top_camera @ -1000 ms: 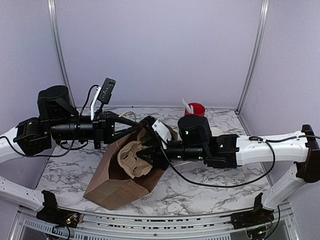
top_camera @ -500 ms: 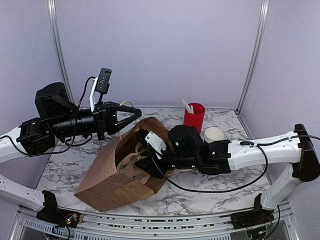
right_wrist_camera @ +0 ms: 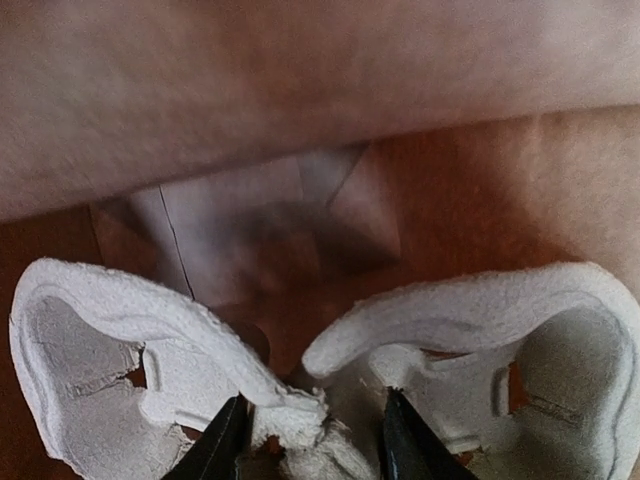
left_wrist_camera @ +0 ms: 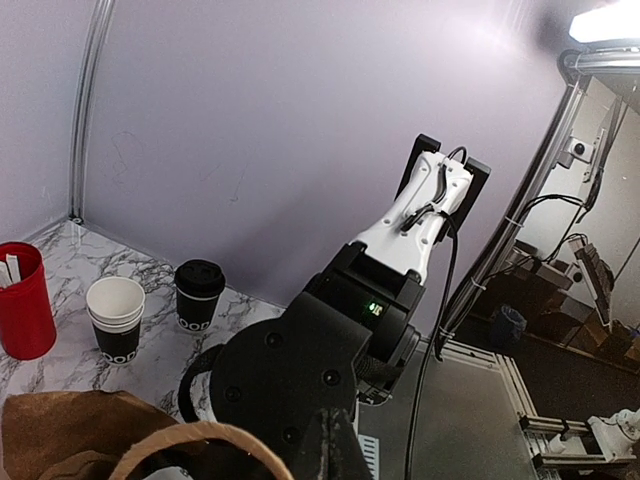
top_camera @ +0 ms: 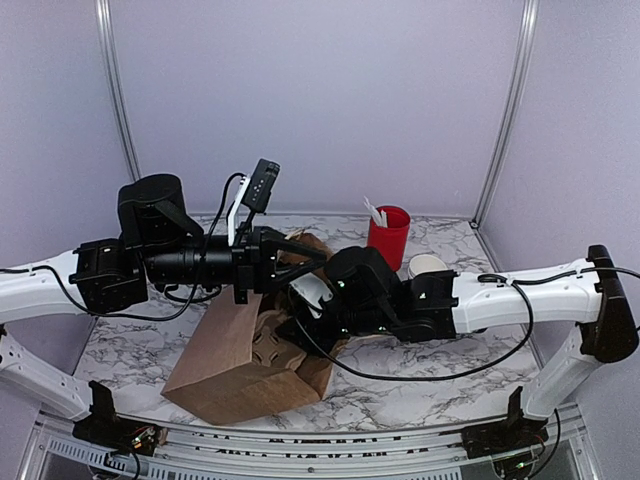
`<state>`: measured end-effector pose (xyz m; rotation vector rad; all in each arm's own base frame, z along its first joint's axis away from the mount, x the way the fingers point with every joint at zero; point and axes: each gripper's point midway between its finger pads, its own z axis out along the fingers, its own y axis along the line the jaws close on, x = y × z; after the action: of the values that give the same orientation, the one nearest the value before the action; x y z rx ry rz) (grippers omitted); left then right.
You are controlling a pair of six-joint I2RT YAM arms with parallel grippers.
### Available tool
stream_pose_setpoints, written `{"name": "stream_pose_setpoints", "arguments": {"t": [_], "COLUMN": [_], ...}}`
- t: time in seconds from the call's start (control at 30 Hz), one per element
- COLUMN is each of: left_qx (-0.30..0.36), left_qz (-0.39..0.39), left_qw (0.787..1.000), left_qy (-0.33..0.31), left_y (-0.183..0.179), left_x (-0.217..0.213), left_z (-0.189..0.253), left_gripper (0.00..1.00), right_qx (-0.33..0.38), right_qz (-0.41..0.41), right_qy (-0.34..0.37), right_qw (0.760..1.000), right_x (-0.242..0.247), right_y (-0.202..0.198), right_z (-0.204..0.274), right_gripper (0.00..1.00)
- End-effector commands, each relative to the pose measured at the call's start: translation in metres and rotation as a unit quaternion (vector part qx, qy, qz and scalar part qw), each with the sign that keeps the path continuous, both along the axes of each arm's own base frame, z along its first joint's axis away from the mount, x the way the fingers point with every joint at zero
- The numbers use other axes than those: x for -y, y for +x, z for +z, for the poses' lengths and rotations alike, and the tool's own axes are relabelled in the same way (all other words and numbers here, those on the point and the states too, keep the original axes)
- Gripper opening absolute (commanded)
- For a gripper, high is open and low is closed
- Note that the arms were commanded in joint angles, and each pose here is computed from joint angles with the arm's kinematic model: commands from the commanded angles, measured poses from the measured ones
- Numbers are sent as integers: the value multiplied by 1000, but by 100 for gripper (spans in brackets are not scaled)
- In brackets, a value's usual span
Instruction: Pack the takeout coffee
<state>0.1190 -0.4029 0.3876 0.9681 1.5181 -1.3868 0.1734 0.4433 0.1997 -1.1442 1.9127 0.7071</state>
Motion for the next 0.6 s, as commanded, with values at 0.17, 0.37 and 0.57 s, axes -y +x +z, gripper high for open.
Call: {"name": "stream_pose_setpoints", "arguments": {"t": [0.17, 0.37, 0.57], "left_qx": [50, 56, 37], "left_qz": [13, -13, -41], "left_qw": [996, 996, 997], "left_qy": [-75, -67, -46], "left_y": [-4, -13, -17], "left_x": [-14, -14, -1], "left_z": [45, 36, 17], "left_gripper": [0, 0, 0], "right_qx": [-44, -78, -74], "right_qz": [-36, -13, 0], "right_qy": [-61, -51, -41], "right_qw": [996, 996, 996], "right_x": [22, 17, 4], "right_y": [2, -2, 0], "right_z": [-34, -25, -6], "right_gripper": [44, 44, 44]}}
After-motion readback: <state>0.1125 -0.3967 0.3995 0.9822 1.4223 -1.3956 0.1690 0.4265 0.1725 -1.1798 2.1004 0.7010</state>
